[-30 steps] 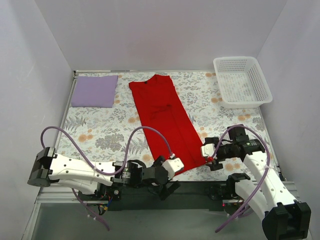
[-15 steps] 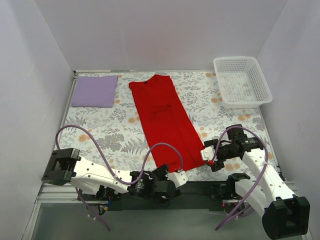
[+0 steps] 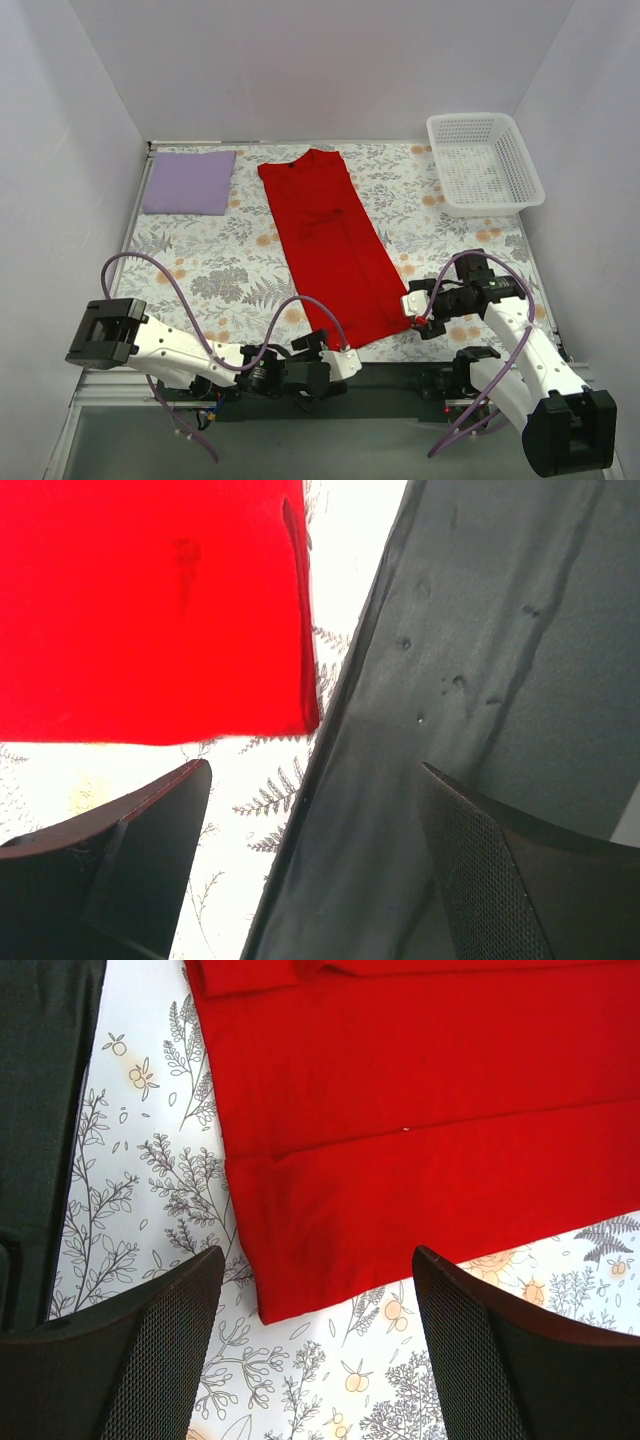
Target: Fold and stack the t-shirts
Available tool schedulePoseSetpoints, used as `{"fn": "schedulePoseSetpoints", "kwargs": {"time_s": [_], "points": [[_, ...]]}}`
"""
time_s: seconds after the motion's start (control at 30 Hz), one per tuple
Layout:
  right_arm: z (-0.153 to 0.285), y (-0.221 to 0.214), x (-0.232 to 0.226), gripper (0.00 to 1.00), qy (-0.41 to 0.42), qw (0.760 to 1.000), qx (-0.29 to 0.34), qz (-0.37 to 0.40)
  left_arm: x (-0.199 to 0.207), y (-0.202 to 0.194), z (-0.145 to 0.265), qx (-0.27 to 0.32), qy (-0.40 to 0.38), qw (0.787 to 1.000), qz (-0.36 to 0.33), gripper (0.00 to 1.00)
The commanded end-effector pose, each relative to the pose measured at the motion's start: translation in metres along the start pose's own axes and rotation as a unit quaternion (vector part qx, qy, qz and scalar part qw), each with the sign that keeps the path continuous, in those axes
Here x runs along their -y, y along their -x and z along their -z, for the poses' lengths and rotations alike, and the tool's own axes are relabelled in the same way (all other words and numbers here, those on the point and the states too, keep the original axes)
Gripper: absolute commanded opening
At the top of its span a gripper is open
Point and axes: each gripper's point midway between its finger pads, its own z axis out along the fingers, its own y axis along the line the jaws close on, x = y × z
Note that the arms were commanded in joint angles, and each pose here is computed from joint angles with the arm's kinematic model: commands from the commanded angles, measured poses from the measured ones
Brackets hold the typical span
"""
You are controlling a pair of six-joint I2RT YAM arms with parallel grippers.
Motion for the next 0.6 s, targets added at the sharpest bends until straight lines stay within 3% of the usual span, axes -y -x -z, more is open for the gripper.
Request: {"fn": "schedulePoseSetpoints", "kwargs": {"time_s": [0.0,0.33,0.47,0.57], "points": [[-0.003,0.003,0.001,0.82,-0.010,1.000,0.015,-0.003,0.000,0.012,0.000,0.042,-0.004,0.999,0.000,0.81],[-0.004,0.001,0.004,0.82,-0.022,1.000,0.017,-0.012,-0.005,-0.002,-0.006,0.035,0.004,0.999,-0.018,0.81],[-0.004,0.001,0.004,0.82,-0.026,0.999,0.019,-0.014,-0.015,-0.009,-0.012,0.019,0.023,0.999,-0.024,0.72],[-0.004,0.000,0.003,0.82,-0.025,0.999,0.020,-0.017,-0.017,0.003,-0.013,0.036,0.020,0.999,-0.018,0.72]]}}
